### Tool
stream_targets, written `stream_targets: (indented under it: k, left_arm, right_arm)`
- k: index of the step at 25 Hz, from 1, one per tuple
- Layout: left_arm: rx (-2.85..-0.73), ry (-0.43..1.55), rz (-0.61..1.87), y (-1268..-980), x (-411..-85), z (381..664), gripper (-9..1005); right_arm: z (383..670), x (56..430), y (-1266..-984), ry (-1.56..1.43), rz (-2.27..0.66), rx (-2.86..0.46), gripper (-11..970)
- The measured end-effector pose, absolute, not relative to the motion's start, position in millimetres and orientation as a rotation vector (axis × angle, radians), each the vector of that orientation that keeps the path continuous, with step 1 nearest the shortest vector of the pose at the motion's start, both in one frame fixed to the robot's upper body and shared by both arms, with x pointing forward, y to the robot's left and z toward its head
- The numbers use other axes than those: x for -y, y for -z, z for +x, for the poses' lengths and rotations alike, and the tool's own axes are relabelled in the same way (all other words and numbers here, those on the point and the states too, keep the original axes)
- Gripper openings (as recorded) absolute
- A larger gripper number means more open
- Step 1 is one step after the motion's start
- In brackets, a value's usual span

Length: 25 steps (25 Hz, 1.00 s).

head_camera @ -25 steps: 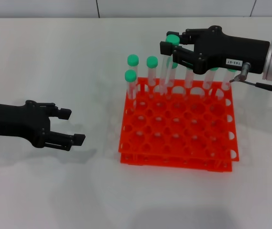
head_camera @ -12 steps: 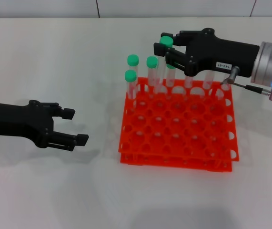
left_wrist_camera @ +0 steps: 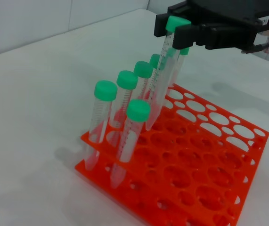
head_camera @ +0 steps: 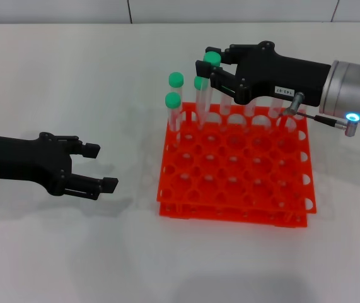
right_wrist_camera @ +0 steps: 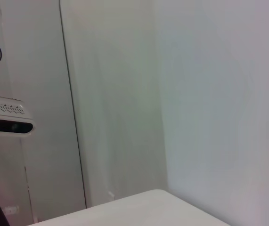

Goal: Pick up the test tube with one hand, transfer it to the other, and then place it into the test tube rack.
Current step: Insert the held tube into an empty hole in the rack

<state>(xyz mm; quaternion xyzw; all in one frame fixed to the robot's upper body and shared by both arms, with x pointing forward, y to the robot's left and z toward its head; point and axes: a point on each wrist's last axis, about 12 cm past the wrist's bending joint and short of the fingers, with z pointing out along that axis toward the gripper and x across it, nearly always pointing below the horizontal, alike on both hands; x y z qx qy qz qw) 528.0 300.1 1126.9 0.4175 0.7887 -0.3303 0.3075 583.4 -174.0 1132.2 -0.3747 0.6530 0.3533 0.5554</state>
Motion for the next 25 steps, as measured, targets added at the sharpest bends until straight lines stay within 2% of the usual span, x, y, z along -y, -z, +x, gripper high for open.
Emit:
stream_targets:
  k: [25]
  left_arm:
    - [-2.074, 0.888, 1.098, -1125.4, -294.5, 528.1, 891]
  right_arm:
    - [581.2, 167.8, -1119.5, -0.854, -0.869, -1.552, 265]
